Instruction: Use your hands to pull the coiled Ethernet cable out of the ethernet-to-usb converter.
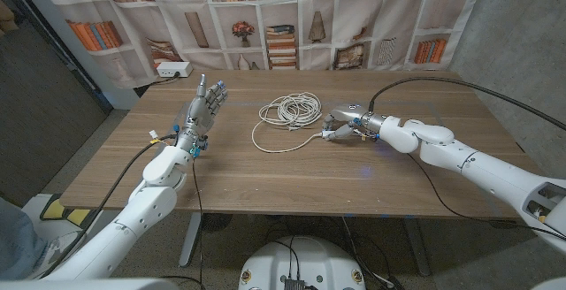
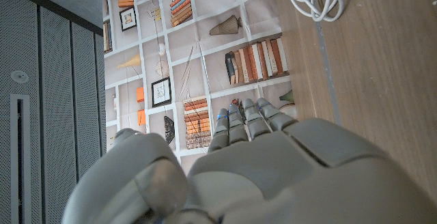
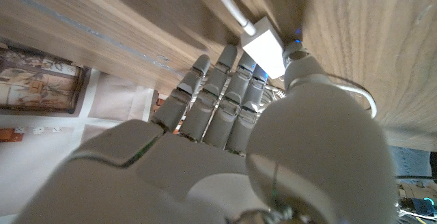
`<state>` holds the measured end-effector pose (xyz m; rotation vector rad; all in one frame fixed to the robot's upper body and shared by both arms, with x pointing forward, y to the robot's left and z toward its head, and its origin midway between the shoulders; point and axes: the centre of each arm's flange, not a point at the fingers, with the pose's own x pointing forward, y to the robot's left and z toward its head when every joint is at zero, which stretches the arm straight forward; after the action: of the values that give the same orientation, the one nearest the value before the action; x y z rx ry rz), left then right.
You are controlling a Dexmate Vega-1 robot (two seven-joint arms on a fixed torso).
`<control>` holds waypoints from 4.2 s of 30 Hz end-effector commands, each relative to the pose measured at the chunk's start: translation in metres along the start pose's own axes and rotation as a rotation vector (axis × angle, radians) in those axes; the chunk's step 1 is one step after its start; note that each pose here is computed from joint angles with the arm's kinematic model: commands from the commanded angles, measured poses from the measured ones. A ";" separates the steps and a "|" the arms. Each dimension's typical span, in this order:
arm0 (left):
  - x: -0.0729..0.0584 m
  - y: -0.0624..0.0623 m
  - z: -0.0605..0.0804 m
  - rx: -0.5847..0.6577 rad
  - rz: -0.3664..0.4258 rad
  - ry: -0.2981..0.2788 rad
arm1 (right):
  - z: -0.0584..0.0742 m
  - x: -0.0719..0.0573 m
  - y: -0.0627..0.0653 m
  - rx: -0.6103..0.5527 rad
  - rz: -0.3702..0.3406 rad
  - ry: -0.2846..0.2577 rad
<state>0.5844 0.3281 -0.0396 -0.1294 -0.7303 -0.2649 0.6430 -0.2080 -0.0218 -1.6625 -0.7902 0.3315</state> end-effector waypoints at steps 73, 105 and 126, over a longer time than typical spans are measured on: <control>0.021 -0.064 0.080 0.891 -0.048 -0.094 | 0.043 -0.013 -0.096 0.092 -0.010 0.070; -0.013 -0.115 0.068 1.329 0.195 -0.488 | 0.041 -0.004 -0.122 0.235 -0.041 0.129; -0.024 -0.177 0.058 1.605 0.256 -0.801 | 0.021 -0.009 -0.119 0.522 -0.023 0.147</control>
<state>0.4955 0.2081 -0.0053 1.1084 -1.3500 0.5905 0.5778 -0.1760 0.0832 -1.3466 -0.6295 0.2973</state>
